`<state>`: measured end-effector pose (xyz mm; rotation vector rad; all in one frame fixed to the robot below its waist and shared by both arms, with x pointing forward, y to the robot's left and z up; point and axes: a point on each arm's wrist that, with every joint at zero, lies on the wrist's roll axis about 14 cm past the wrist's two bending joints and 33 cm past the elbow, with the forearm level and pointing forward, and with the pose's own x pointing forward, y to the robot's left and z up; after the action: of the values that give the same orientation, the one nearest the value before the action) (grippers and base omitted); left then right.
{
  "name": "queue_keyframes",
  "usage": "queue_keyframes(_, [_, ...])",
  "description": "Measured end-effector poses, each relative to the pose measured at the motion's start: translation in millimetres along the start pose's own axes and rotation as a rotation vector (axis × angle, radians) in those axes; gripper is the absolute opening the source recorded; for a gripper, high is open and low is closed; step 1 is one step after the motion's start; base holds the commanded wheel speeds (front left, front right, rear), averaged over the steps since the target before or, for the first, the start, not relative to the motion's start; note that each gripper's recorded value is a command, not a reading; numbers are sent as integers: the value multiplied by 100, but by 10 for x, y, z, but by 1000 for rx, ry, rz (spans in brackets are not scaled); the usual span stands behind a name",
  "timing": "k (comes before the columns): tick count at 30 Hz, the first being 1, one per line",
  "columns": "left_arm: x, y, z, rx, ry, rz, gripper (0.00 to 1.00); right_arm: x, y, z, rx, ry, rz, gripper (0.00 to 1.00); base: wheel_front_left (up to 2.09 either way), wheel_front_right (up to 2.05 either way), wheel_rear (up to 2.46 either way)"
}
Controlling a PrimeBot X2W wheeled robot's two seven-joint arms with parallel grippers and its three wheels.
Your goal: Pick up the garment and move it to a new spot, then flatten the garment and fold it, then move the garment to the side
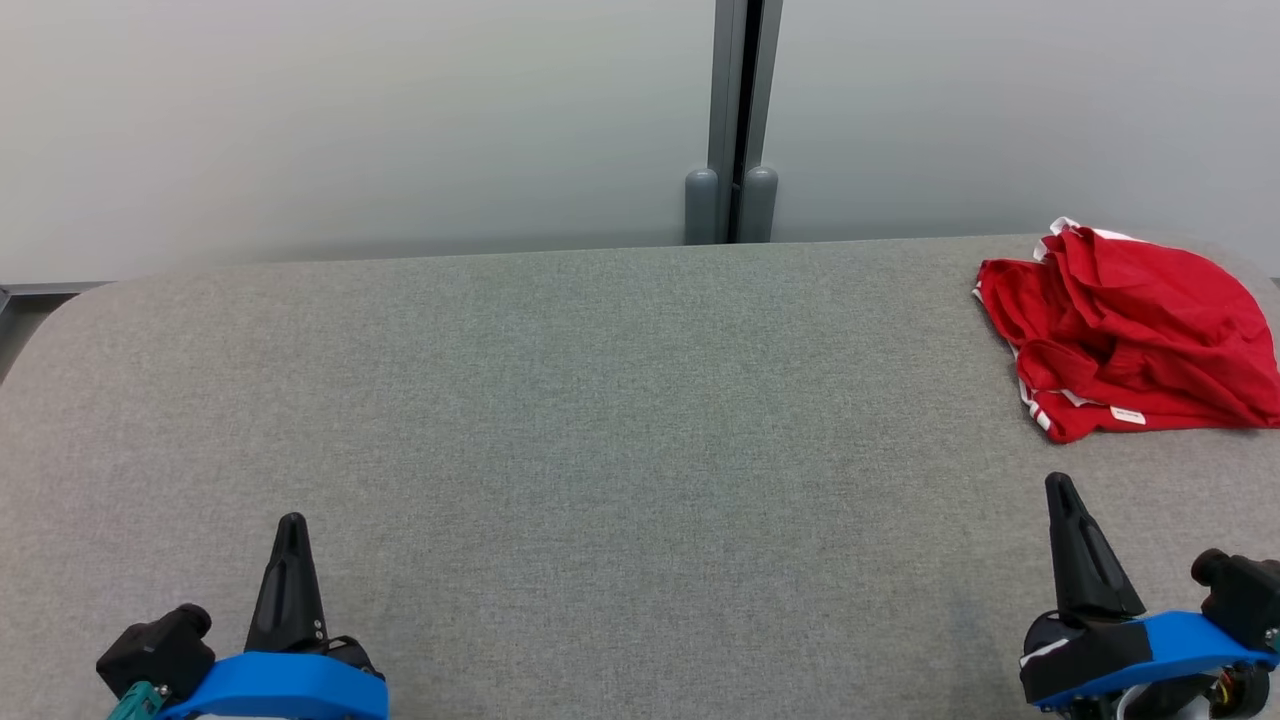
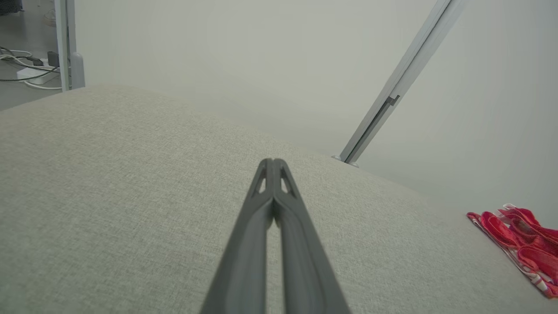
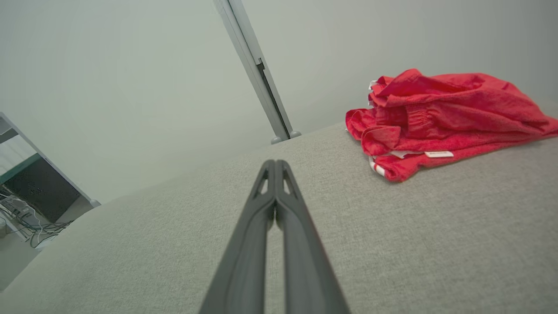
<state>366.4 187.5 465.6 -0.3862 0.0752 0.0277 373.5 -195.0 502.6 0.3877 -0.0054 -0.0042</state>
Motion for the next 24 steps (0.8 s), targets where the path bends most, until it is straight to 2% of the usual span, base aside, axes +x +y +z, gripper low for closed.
queue_keyframes(24, [57,50,63,-370,8,38,0,26,-72,-47,370,23,-40,0,0,0,0])
